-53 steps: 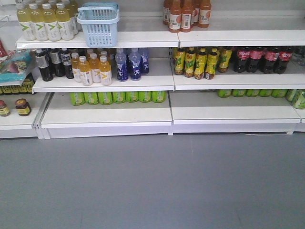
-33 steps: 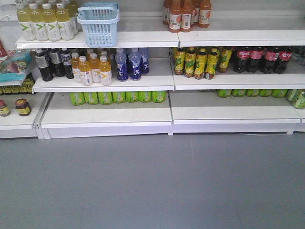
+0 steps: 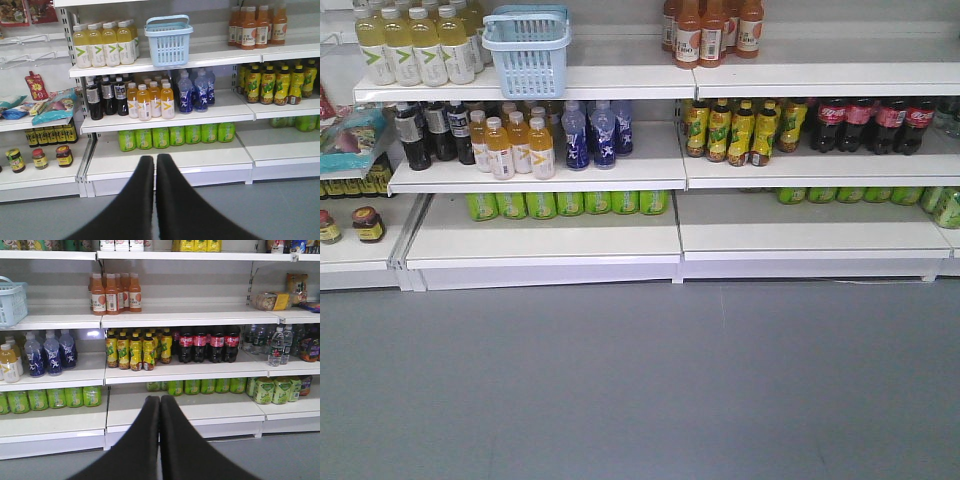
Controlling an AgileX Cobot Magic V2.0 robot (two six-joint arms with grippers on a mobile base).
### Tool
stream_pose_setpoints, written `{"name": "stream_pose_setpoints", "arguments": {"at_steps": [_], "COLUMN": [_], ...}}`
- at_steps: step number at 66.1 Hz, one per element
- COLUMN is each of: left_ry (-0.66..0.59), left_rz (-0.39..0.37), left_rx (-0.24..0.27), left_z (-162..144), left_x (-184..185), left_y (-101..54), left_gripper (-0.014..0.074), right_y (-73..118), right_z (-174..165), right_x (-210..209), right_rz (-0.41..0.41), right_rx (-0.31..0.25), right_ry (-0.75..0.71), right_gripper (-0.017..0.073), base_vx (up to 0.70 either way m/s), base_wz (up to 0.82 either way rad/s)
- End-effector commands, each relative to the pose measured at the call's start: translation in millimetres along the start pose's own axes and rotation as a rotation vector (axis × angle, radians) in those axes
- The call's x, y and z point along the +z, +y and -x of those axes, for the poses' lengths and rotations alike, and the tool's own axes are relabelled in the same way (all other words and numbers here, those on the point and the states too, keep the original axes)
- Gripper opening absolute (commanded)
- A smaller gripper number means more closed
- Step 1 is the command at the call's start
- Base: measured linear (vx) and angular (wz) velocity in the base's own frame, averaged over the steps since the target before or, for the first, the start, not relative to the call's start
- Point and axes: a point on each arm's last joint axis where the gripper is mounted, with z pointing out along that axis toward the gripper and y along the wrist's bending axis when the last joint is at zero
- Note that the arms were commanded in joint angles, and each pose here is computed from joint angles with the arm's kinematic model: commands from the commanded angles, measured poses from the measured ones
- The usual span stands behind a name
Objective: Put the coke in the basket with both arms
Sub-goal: 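Drive the base toward the shelf holding the light-blue basket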
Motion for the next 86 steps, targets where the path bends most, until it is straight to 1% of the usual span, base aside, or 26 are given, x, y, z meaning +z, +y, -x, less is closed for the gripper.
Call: {"name": "stream_pose_setpoints", "arguments": {"at_steps": [1, 86], "left_ry": [-0.132, -0.132], "left_rz": [-0.012, -0.012], "left_rx": [-0.009, -0.009], "left_z": [19.2, 19.2], "left_x": [-4.7, -4.7], "left_y": [-1.1, -1.1], "left_gripper": [-0.0006, -0.0006], "right_y": [-0.3, -0.3], "right_z": [4.1, 4.1], "right_x": [-0.8, -0.8], "right_rz": [-0.008, -0.008], "right_rx": [-0.011, -0.011], "right_ry": [-0.072, -0.072], "right_gripper": [-0.0010, -0.0010], "base_vx": [0.00, 0.08], "base_wz": [0.00, -0.01]}}
